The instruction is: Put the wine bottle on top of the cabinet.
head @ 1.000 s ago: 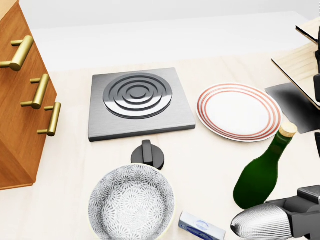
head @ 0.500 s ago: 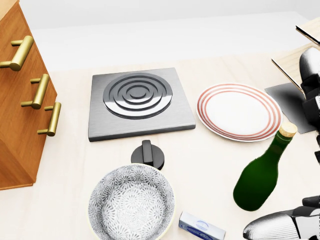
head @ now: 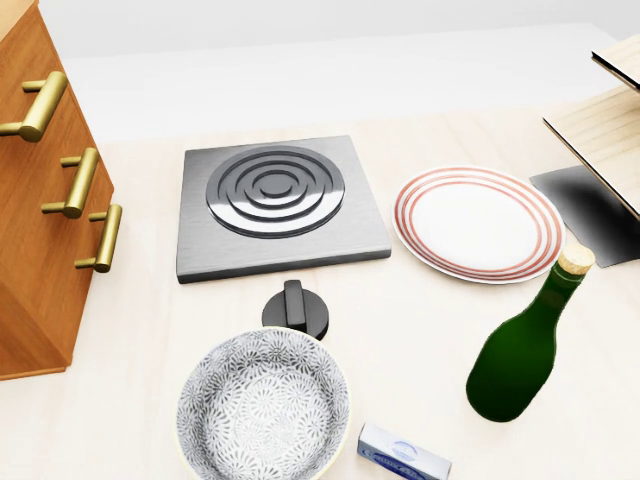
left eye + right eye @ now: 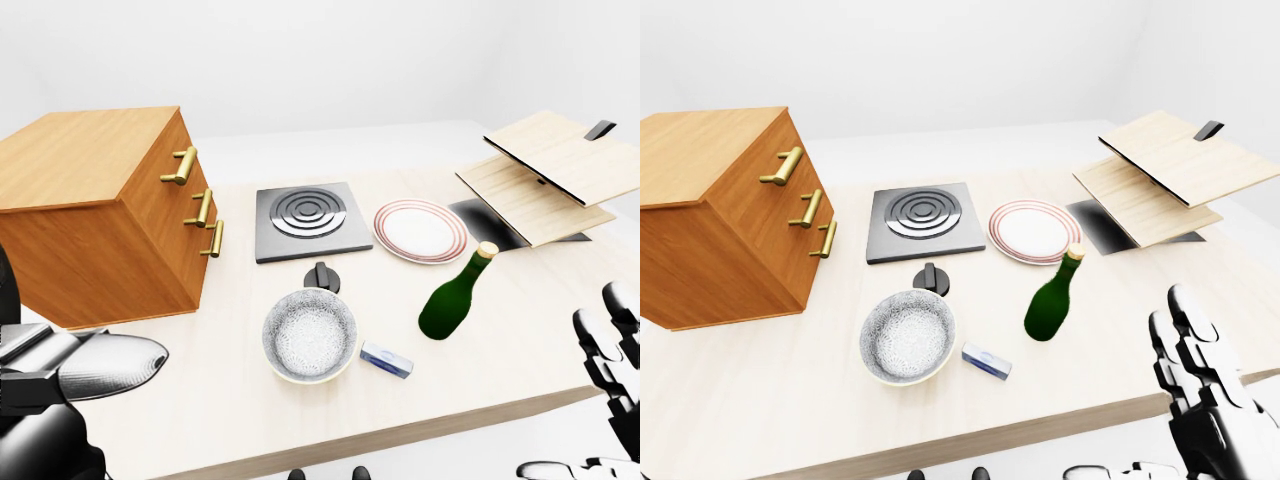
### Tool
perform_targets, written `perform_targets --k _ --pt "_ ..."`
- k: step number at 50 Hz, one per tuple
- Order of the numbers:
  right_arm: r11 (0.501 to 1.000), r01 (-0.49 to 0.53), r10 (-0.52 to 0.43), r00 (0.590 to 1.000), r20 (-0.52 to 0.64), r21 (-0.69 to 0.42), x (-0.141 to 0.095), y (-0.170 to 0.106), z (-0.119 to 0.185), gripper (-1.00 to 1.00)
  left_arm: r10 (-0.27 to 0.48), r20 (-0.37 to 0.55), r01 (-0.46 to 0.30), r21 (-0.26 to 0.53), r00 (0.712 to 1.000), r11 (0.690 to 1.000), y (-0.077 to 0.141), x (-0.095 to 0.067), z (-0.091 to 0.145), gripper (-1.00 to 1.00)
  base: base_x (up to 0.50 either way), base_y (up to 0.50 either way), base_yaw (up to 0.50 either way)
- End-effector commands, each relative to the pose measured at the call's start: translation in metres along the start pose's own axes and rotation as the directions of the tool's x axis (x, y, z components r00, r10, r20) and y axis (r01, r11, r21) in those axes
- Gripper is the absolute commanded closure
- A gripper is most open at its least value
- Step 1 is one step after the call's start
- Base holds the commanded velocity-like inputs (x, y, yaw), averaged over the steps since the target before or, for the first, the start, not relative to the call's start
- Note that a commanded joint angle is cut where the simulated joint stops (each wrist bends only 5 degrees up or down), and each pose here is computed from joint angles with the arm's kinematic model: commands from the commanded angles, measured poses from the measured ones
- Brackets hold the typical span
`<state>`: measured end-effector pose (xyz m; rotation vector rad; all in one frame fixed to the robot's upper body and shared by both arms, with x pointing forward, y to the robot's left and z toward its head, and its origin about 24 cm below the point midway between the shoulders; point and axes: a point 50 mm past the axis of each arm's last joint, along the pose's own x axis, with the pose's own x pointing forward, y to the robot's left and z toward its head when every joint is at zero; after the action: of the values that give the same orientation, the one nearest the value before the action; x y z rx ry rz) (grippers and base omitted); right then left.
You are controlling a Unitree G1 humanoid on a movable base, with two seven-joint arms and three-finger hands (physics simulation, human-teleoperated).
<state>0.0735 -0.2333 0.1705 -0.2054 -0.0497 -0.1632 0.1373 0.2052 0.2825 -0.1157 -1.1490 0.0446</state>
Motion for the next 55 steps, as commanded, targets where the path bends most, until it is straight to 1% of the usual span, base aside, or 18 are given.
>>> perform_targets --k 1,6,9,11,18,21,26,36,41,46,51,55 --pt "0.999 0.008 -0.011 0.997 -0.076 -0.04 -0.015 -0.001 -0.007 -1.0 -0.002 -0.014 0.001 -0.003 1.0 1.0 0.0 -0.001 -0.001 -1.0 0.0 0.0 0.0" --pt "1.0 0.01 -0.01 1.0 0.0 -0.014 -0.008 -0.001 -0.002 -1.0 -0.006 -0.015 0.006 0.007 1.0 1.0 0.0 -0.002 -0.001 -1.0 0.0 0.0 0.0" --pt "1.0 0.016 -0.016 0.999 0.041 -0.002 -0.005 -0.004 0.002 -1.0 -0.009 -0.011 0.009 0.016 1.0 1.0 0.0 -0.003 -0.002 -1.0 0.0 0.0 0.0" --pt "1.0 0.027 -0.028 0.996 0.088 0.01 -0.003 -0.009 0.007 -1.0 -0.012 -0.007 0.013 0.026 1.0 1.0 -0.001 -0.003 -0.002 -1.0 0.0 0.0 0.0" --pt "0.999 0.038 -0.039 0.996 0.082 0.015 0.008 -0.016 0.008 -1.0 -0.022 0.0 0.022 0.046 1.0 0.999 -0.002 -0.003 -0.003 -1.0 0.0 0.0 0.0" --pt "0.999 0.033 -0.036 0.992 0.124 0.026 0.014 -0.017 0.014 -1.0 -0.025 -0.006 0.026 0.055 1.0 0.998 -0.002 -0.004 -0.005 -1.0 0.0 0.0 0.0" --pt "0.998 0.037 -0.047 0.973 0.227 0.048 0.021 -0.018 0.023 -1.0 -0.028 0.001 0.028 0.066 1.0 0.997 -0.002 -0.004 -0.004 -1.0 0.0 0.0 0.0" --pt "0.998 0.05 -0.062 0.951 0.302 0.048 0.02 -0.02 0.026 -1.0 -0.032 -0.003 0.032 0.077 0.999 0.996 -0.002 -0.004 -0.005 -1.0 0.0 0.0 0.0" --pt "0.997 0.041 -0.063 0.93 0.362 0.069 0.028 -0.019 0.035 -1.0 -0.034 -0.019 0.036 0.085 0.999 0.996 -0.002 -0.006 -0.007 -1.0 0.0 0.0 0.0" --pt "0.996 0.047 -0.075 0.896 0.437 0.075 0.031 -0.019 0.04 -1.0 -0.034 -0.013 0.035 0.091 0.999 0.995 -0.001 -0.005 -0.007 -1.0 0.0 0.0 0.0" --pt "0.997 0.064 -0.08 0.873 0.481 0.048 0.03 -0.017 0.039 -1.0 -0.035 -0.038 0.038 0.099 0.999 0.994 -0.001 -0.006 -0.012 -1.0 0.0 0.0 0.0" --pt "0.997 0.081 -0.077 0.875 0.478 0.013 0.027 -0.015 0.034 -1.0 -0.034 -0.045 0.039 0.106 0.998 0.994 -0.001 -0.006 -0.014 -1.0 0.0 0.0 0.0"
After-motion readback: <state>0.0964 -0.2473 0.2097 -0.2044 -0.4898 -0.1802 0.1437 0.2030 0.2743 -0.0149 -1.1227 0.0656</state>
